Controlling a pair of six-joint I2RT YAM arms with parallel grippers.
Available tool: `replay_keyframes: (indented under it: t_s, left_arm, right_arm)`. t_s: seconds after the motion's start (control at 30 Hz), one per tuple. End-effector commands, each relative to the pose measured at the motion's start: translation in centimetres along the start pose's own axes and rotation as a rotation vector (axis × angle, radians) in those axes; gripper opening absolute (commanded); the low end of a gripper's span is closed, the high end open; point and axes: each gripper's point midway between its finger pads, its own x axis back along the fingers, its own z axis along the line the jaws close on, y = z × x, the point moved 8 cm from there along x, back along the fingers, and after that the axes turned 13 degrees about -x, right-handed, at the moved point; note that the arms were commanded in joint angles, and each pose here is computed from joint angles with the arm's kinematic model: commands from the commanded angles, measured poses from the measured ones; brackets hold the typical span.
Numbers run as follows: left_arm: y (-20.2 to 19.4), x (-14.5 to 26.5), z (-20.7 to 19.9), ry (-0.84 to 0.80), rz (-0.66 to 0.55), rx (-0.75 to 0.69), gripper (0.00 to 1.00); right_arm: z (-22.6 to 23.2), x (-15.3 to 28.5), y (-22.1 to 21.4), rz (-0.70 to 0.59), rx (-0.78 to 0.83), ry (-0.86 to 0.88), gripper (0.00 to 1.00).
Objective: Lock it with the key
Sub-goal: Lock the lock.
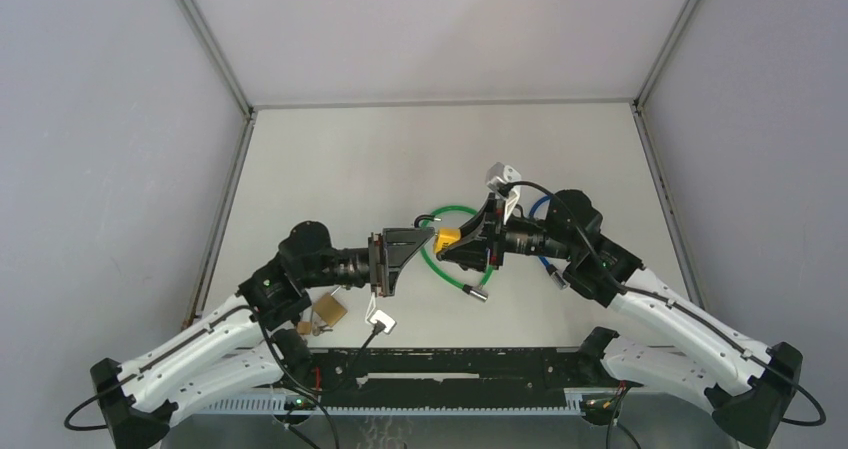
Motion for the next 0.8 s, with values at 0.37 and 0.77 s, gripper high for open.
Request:
replay_keyframes:
  t_s: [0.37, 0.77]
  left_arm:
    - [-1.7, 0.7, 3.6, 0.054, 0.119, -0.424, 0.31]
    - [0.0, 1.7, 3.1, -0.026, 0.085, 0.051, 0.00]
  right_arm:
    - [3.0, 0.0, 3.0, -0.085, 0.092, 0.087, 0.00]
    - [2.6, 0.2, 3.8, -0.093, 0.173, 0.040, 0.00]
